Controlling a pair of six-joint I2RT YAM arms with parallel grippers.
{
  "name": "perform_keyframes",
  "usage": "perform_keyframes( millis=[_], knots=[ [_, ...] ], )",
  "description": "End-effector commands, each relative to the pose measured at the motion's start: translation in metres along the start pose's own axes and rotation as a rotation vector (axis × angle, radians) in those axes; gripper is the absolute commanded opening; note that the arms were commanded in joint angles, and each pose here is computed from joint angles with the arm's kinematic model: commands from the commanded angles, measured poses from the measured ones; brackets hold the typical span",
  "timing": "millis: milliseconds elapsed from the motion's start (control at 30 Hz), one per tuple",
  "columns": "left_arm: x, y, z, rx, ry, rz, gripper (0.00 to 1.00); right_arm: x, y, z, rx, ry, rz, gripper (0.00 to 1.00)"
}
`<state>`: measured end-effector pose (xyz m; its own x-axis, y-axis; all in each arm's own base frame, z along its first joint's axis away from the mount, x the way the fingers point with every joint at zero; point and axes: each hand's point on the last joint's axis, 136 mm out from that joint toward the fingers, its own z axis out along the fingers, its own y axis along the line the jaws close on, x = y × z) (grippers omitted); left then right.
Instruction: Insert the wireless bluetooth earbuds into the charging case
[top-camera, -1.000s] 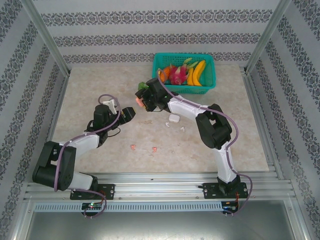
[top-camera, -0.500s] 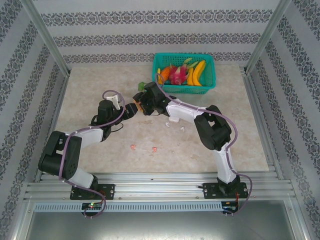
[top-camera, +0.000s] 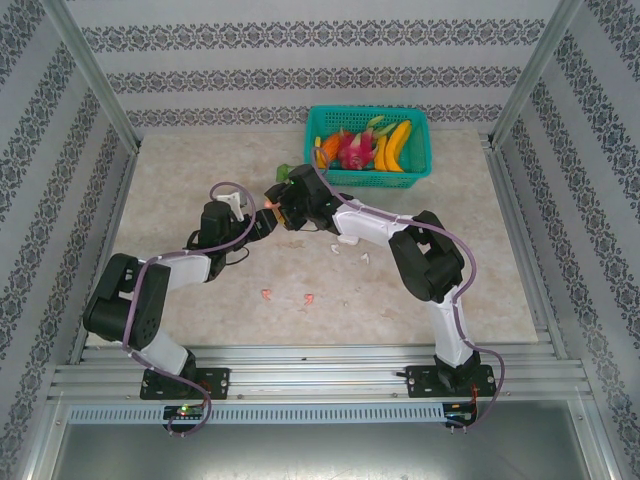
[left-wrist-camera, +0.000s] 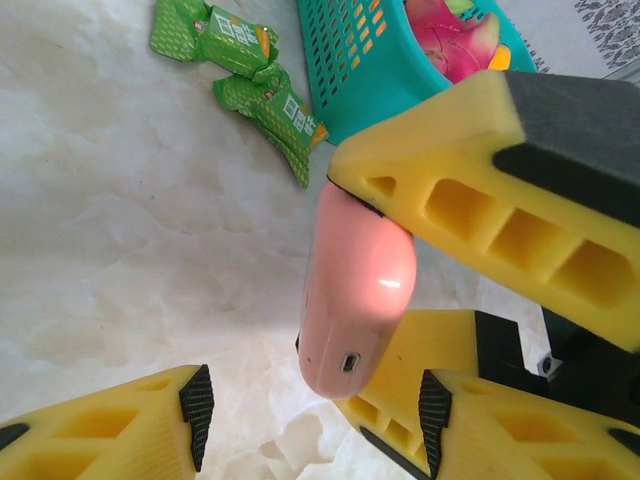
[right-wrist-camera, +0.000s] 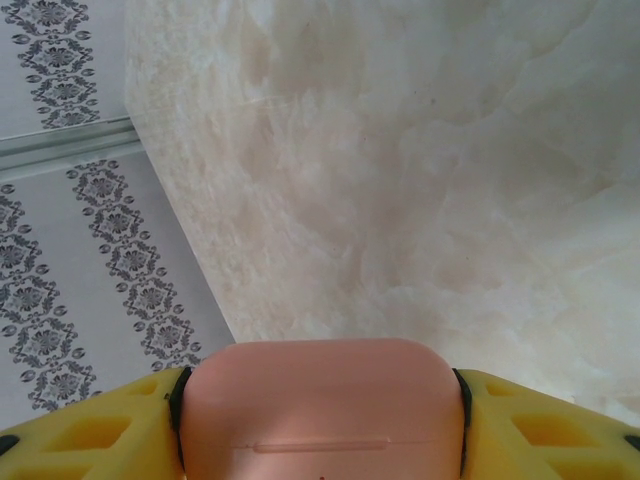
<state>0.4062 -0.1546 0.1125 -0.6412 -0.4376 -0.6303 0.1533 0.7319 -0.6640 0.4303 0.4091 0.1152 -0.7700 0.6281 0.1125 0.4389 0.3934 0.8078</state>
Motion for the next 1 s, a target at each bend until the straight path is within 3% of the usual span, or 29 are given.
perform_keyframes(
  millis=[0,400,967],
  knots=[
    [-0.016,-0.015,0.006,0.038,-0.048,0.057,0.57,0.014,0.024,-0.015,-0.069,0.022,-0.006,0.49],
    [-0.019,-0.013,0.014,0.035,-0.051,0.053,0.45,0.017,0.024,-0.015,-0.076,0.029,-0.006,0.49],
    [-0.017,-0.012,0.017,0.038,-0.043,0.040,0.11,0.015,0.023,-0.013,-0.082,0.024,0.009,0.49]
  ],
)
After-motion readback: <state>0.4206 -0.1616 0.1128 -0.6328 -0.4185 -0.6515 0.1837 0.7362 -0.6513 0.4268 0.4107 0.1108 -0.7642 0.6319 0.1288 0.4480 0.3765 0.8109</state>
